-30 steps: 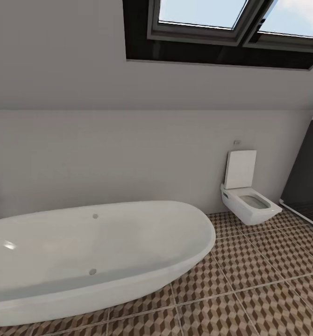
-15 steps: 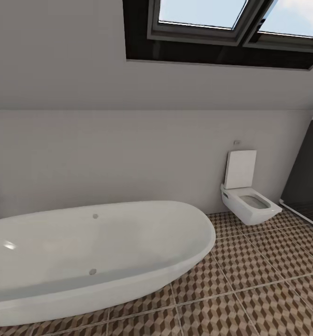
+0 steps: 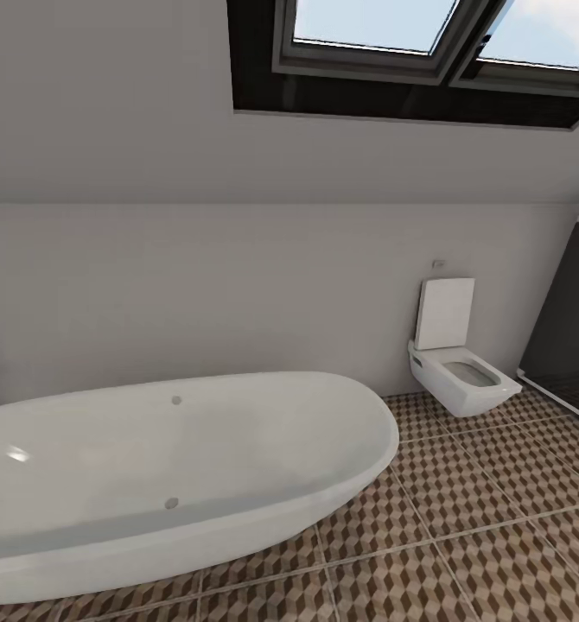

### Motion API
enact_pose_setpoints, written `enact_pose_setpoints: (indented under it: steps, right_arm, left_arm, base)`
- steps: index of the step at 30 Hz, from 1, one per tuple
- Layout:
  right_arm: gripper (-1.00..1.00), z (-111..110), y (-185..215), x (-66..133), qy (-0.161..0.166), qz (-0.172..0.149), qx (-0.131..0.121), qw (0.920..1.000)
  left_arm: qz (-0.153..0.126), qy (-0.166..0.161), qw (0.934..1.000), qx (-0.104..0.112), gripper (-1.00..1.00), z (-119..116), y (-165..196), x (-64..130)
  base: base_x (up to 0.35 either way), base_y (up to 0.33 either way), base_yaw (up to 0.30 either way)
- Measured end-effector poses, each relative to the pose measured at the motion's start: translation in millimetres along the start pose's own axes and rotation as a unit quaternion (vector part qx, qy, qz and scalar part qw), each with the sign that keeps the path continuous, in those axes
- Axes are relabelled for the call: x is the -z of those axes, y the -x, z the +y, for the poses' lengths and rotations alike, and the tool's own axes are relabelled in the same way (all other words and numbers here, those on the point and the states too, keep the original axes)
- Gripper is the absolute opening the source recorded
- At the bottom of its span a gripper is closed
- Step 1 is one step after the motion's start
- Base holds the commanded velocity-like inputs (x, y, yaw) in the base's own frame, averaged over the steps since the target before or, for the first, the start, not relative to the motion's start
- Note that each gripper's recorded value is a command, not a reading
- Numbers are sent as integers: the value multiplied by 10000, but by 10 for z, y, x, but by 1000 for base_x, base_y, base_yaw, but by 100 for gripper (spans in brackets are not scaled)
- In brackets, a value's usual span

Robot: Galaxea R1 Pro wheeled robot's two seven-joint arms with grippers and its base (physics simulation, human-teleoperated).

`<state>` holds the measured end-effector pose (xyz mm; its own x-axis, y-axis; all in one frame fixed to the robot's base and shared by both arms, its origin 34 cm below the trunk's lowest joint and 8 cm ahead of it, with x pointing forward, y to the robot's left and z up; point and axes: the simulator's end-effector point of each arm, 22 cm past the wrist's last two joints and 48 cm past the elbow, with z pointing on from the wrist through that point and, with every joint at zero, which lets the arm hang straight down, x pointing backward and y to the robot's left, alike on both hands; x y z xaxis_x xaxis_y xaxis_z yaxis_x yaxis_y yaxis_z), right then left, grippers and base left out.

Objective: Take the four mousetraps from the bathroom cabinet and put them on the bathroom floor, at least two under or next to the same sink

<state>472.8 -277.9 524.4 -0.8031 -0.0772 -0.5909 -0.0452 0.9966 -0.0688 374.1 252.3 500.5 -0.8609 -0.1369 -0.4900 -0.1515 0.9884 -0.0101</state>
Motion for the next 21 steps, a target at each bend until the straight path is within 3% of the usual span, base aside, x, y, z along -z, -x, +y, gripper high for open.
enact_pose_setpoints:
  steps: [7,21]
  right_arm:
    - [100,-13,-17,1,-11,8,-5,10000]
    - [100,-16,-93,5,-11,82,5,10000]
  left_arm:
    - [5,34,10000,56,100,31,-22,-1]
    - [-40,65,9999,72,100,68,-9,-2]
  base:
    - [0,0,-170]
    - [0,0,-256]
